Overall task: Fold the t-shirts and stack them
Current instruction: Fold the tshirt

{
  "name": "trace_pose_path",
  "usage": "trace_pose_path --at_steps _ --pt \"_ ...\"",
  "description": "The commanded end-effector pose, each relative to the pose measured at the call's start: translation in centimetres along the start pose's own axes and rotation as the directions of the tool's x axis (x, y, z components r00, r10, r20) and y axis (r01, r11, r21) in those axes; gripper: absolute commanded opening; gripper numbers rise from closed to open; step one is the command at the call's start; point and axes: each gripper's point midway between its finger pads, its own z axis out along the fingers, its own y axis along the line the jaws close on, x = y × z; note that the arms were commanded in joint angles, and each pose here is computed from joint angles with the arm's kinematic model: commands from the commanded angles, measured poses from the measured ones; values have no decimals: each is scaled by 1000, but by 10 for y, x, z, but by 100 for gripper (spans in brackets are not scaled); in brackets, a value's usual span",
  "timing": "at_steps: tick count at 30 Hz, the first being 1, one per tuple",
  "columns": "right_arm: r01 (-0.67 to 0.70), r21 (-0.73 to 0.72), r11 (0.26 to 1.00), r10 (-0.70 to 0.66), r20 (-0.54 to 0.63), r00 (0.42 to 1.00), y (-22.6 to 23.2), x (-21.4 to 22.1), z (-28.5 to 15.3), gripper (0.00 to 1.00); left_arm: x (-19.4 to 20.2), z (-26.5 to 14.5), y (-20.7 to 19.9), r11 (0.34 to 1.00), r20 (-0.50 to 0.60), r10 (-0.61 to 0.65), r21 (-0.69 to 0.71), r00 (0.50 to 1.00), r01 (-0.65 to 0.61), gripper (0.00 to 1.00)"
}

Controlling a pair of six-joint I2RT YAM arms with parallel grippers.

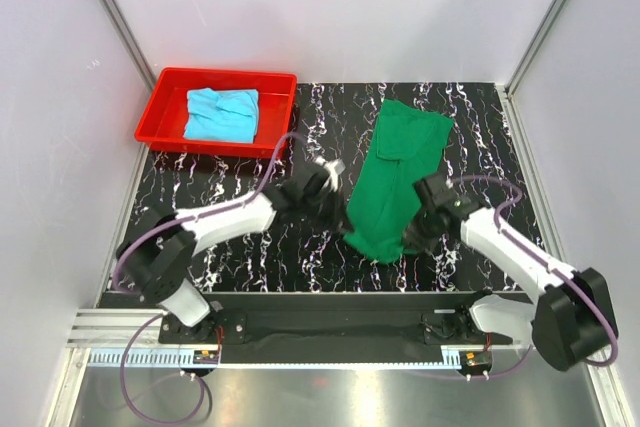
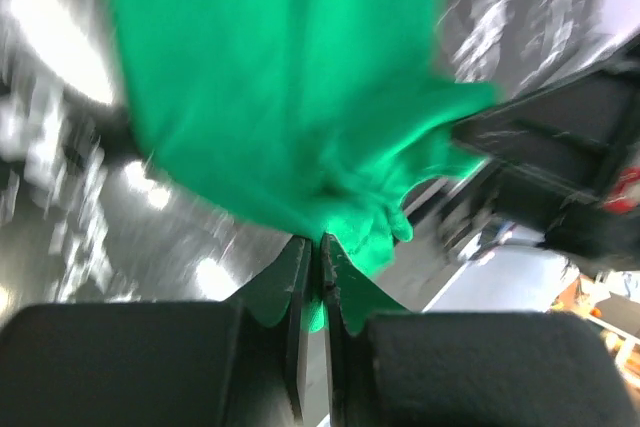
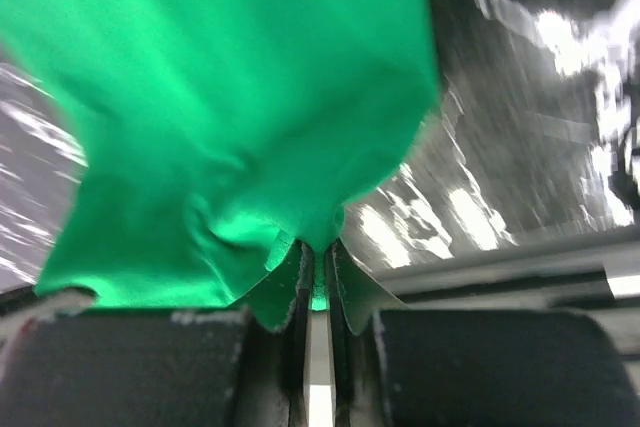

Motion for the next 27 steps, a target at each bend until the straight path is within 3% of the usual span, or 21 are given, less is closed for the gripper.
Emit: trace_pose_path --at_steps 1,5,7,11,15,27 --pt "45 10 999 -46 110 993 15 -52 -9 0 -39 8 -9 998 10 63 -30 998 -62 11" --pt "58 -9 998 -56 158 986 28 -101 -17 0 -96 14 -23 996 56 82 -23 995 -81 11" --pt "51 -11 999 -49 147 988 32 -117 -11 0 -105 28 -14 996 20 78 -42 997 -77 10" --pt "75 -26 997 -71 139 988 44 -147 -2 0 -149 42 -21 995 50 98 -22 994 -97 8" --pt "76 -23 997 -72 141 987 47 -170 10 0 -170 68 -12 996 41 86 9 995 -86 7" --pt "81 -75 994 -71 132 989 54 -207 34 0 -220 78 -20 992 134 81 89 988 -94 7"
